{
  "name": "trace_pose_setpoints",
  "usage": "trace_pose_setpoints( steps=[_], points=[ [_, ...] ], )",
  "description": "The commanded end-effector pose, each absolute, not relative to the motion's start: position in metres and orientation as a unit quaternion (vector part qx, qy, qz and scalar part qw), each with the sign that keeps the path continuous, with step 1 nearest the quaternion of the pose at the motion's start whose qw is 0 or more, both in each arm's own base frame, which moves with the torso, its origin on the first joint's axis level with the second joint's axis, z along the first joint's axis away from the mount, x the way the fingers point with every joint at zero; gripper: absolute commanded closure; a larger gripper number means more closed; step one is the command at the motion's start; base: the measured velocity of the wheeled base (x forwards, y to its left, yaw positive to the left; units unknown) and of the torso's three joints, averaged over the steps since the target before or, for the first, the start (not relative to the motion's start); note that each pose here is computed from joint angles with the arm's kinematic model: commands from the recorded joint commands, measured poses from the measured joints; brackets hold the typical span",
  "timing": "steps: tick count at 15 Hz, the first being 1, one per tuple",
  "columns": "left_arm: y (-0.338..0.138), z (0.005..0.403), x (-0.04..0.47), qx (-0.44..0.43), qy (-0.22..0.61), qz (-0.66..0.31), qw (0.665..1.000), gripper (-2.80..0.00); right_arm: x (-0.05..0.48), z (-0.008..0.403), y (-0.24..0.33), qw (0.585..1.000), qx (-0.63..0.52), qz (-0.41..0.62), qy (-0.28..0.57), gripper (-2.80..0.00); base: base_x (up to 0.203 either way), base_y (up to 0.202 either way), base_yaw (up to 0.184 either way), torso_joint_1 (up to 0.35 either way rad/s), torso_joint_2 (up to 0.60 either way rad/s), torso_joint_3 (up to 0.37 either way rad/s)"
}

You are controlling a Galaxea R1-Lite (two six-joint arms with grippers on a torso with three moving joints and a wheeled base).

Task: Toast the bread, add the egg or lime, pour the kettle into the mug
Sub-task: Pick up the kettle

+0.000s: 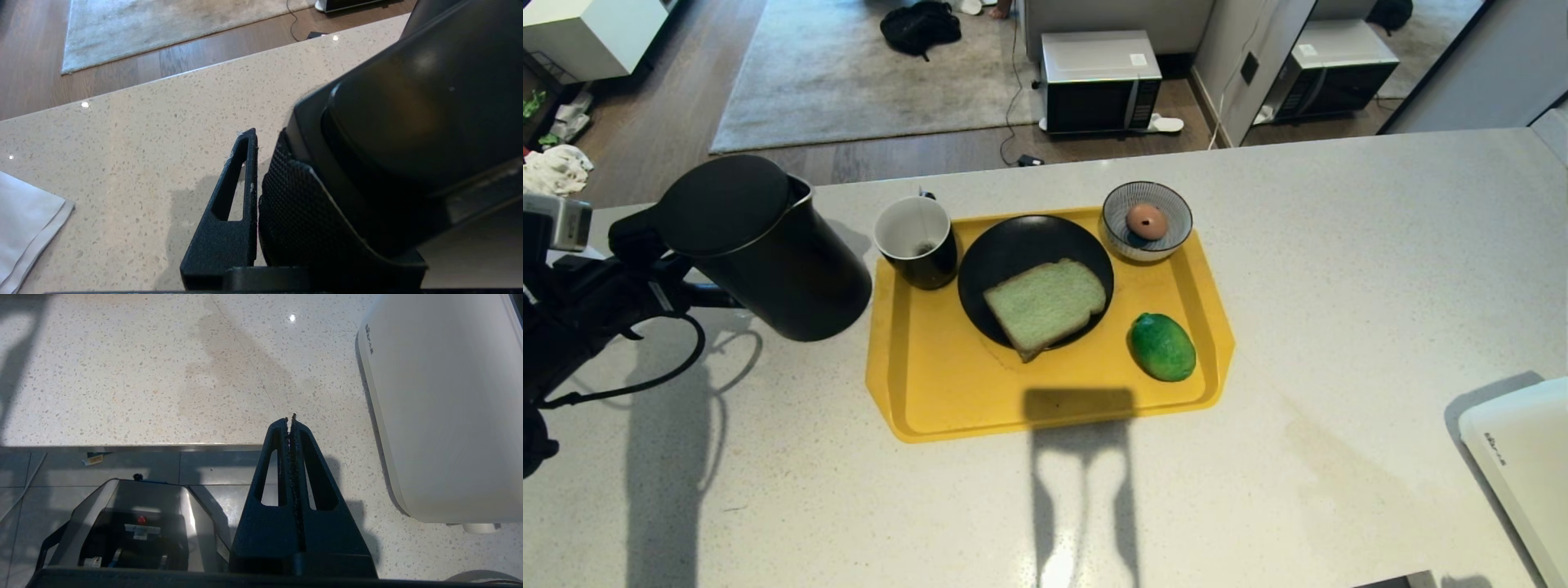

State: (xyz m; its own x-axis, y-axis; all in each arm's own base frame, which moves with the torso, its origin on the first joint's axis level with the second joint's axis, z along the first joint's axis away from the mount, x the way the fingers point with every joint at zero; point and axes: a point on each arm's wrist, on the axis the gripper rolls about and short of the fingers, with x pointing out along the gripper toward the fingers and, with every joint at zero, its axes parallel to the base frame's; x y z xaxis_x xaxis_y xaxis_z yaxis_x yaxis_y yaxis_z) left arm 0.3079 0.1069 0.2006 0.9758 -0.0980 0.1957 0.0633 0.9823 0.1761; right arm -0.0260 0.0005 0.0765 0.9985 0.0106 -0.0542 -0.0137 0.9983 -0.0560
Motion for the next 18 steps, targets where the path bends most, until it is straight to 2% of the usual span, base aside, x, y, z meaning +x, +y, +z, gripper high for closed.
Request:
trace_pose_setpoints(
  steps=[1,9,18],
  points=[
    [0.106,0.208,0.304,0.077,-0.121,-0.042,0.989,0.00,-0.026,0.076,0.001,0.999,-0.029,0.006,0.027,0.00,0.000,0.000,0.000,0.000,0.00,0.000],
    [0.101,0.232,0.290,0.045,-0.188,-0.051,0.980,0.00,-0.026,0.076,0.001,0.999,-0.029,0.006,0.027,0.00,0.000,0.000,0.000,0.000,0.00,0.000],
    [0.100,0.266,0.272,0.070,-0.240,-0.043,0.967,0.00,-0.026,0.076,0.001,0.999,-0.029,0.006,0.027,0.00,0.000,0.000,0.000,0.000,0.00,0.000]
  ],
)
